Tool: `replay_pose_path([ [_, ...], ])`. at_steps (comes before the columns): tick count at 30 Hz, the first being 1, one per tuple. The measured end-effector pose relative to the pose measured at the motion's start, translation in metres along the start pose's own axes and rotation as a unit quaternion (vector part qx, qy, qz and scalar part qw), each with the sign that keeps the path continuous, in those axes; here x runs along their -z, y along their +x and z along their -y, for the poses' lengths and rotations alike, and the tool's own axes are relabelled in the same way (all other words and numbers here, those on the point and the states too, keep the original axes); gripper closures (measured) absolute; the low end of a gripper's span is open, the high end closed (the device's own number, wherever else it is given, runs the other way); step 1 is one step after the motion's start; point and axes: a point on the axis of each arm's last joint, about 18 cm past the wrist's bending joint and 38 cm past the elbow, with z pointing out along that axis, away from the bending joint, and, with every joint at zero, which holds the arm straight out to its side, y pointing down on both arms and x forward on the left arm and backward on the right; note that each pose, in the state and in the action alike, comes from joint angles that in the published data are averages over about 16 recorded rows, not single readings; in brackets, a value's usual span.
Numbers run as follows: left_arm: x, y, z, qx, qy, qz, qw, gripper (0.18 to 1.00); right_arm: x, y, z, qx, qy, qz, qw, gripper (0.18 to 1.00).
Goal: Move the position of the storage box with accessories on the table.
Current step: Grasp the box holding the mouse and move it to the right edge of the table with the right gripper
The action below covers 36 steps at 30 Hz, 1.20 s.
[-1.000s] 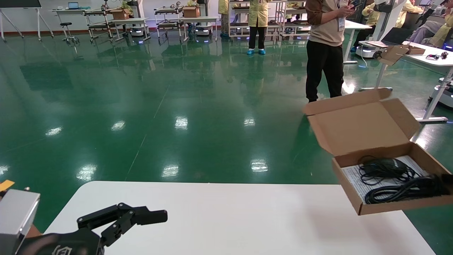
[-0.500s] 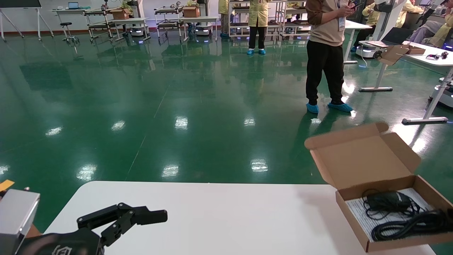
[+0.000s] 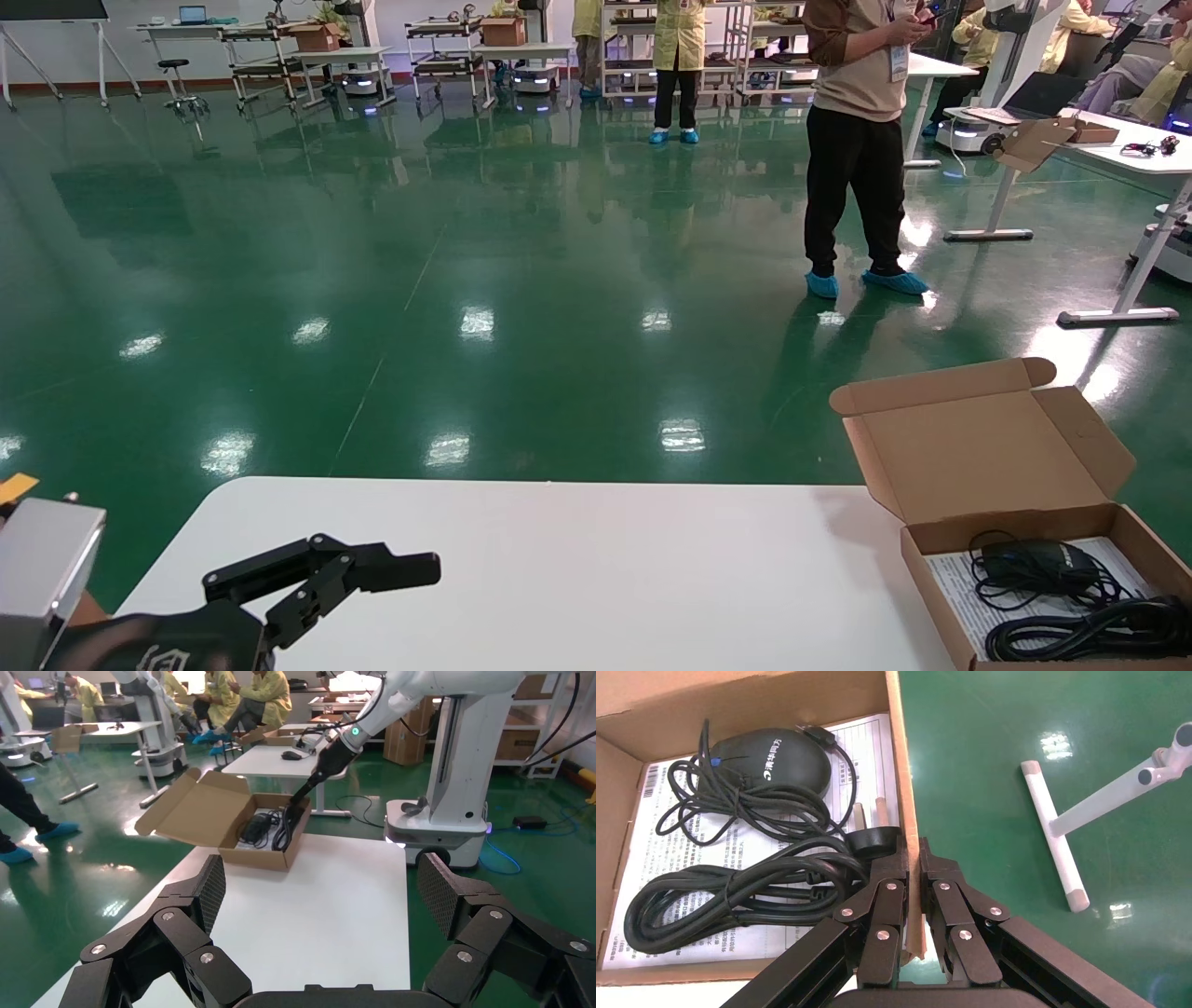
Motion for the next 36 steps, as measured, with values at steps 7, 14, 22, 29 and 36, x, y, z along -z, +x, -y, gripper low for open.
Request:
replay_pose_path([
  [7,0.000,0.000,0.000,0.000,0.000,0.000,1.0000,0.184,-0.010,-0.007,-0.009,-0.002,-0.003,0.005,1.000,0.975],
  [14,0.000,0.000,0.000,0.000,0.000,0.000,1.0000,0.184,-0.017,-0.015,-0.013,-0.002,-0.003,0.011,1.000,0.975],
  [22,0.000,0.000,0.000,0.000,0.000,0.000,1.0000,0.184,-0.023,-0.017,-0.019,-0.002,-0.004,0.008,1.000,0.975],
  [29,0.000,0.000,0.000,0.000,0.000,0.000,1.0000,0.184,-0.027,-0.016,-0.025,-0.002,-0.006,0.003,1.000,0.975],
  [36,0.000,0.000,0.000,0.000,0.000,0.000,1.0000,0.184,-0.030,-0.016,-0.029,-0.002,-0.007,0.000,1.000,0.975],
])
